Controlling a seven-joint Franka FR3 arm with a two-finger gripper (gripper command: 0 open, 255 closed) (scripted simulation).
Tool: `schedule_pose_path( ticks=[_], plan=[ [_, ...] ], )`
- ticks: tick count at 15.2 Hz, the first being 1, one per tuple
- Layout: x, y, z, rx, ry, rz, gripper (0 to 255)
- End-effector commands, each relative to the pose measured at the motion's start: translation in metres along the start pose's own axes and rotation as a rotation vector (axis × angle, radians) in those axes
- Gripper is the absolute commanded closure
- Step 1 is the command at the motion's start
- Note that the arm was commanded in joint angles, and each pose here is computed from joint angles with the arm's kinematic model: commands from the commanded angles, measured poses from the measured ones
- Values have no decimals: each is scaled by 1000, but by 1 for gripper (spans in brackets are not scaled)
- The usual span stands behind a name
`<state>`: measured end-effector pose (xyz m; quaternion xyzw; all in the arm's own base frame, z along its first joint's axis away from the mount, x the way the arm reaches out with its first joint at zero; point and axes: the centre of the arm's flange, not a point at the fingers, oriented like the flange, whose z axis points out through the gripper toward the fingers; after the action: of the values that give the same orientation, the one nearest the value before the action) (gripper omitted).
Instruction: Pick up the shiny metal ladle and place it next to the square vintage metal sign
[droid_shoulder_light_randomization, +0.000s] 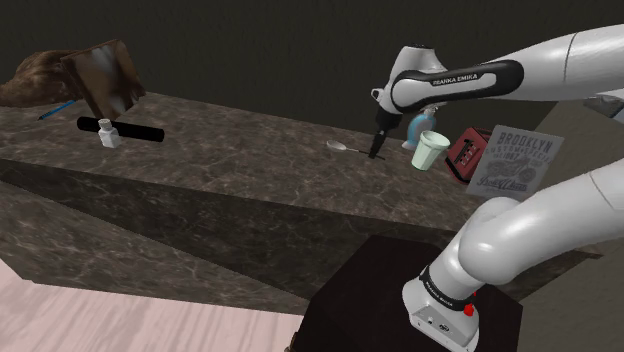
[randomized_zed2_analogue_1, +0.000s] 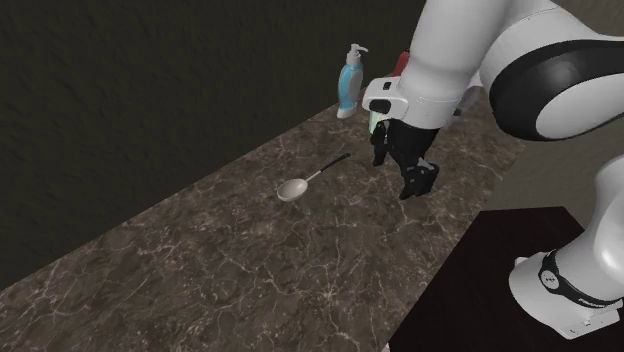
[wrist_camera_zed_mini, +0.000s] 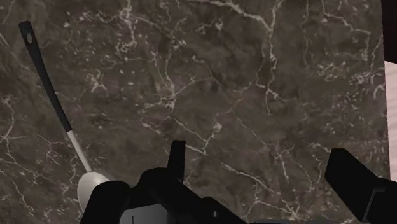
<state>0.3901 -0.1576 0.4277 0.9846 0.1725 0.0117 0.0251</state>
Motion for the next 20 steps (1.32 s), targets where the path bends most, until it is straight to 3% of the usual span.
schedule_pose_path(
  ticks=[1,16,20],
  plan=[
    [1,22,15,-8,5,-44,0],
    [61,175,110,-54,41,-350,0],
    [62,177,127,-54,41,-352,0]
  ],
)
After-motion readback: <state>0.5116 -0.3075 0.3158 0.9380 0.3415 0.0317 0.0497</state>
